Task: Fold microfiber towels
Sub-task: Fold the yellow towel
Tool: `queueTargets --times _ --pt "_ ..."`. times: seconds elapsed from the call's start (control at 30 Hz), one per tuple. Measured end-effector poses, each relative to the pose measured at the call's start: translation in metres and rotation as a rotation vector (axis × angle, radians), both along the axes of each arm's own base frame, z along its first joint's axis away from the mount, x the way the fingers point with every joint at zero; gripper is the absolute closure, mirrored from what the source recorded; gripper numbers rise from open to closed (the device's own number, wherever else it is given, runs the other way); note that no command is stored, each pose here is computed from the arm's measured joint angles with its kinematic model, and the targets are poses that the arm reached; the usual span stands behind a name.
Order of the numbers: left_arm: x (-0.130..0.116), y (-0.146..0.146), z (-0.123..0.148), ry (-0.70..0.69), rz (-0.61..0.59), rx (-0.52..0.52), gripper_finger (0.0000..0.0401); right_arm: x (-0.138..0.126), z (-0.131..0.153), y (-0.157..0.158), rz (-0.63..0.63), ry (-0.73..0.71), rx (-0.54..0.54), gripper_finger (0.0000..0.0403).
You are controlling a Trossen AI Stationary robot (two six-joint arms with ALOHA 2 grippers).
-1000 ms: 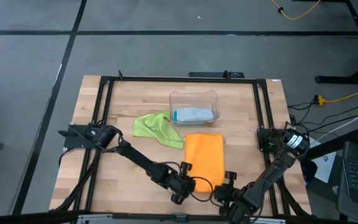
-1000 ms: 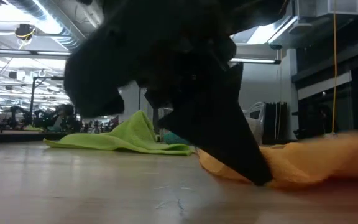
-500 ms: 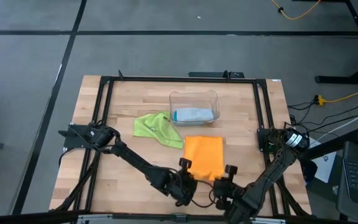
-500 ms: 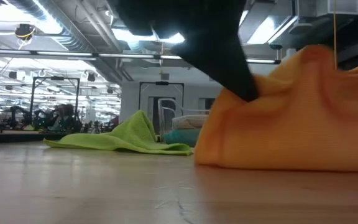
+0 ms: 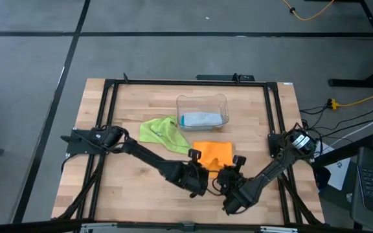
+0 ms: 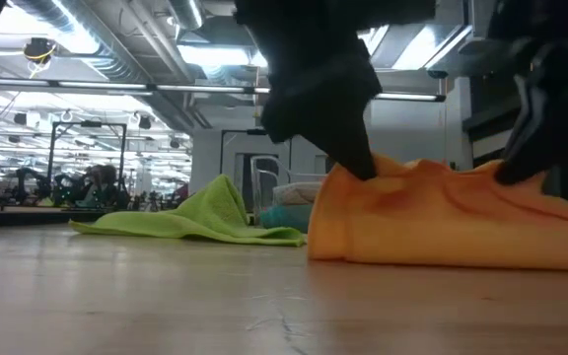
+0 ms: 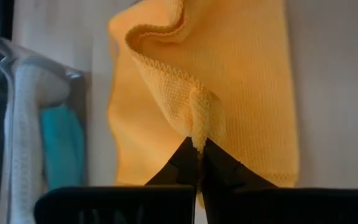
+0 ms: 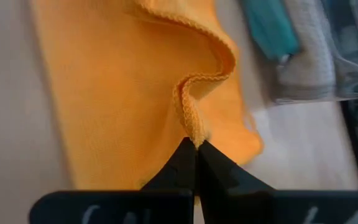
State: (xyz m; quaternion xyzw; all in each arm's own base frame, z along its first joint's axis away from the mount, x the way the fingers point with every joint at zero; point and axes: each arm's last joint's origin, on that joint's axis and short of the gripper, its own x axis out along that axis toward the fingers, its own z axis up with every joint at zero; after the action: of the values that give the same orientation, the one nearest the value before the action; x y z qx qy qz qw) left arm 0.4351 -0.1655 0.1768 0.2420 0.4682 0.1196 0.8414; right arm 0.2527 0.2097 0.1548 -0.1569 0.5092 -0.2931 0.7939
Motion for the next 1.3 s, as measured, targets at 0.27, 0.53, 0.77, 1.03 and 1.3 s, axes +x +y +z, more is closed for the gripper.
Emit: queueTargets --times 0.27,0.53,0.77,1.03,1.3 --pt "0.01 0.035 -0.001 0.043 0.054 -0.062 0.0401 0.001 -0.016 -0.028 -0.065 0.063 -0.056 0.0396" --pt "0.013 0.057 -0.003 0.053 0.148 -0.111 0.0358 0.005 -0.018 -0.04 -0.091 0.087 -0.075 0.0337" --pt "0.012 0.071 -0.003 0.076 0.196 -0.067 0.0297 0.005 -0.015 -0.046 -0.098 0.111 -0.117 0.0284" --pt "-0.003 0.075 0.023 0.014 0.313 0.118 0.0259 0.001 0.019 -0.046 -0.184 0.167 -0.223 0.0278" --pt "-0.023 0.054 0.048 0.04 0.317 -0.139 0.0258 -0.001 0.032 -0.026 -0.202 0.124 -0.107 0.0279"
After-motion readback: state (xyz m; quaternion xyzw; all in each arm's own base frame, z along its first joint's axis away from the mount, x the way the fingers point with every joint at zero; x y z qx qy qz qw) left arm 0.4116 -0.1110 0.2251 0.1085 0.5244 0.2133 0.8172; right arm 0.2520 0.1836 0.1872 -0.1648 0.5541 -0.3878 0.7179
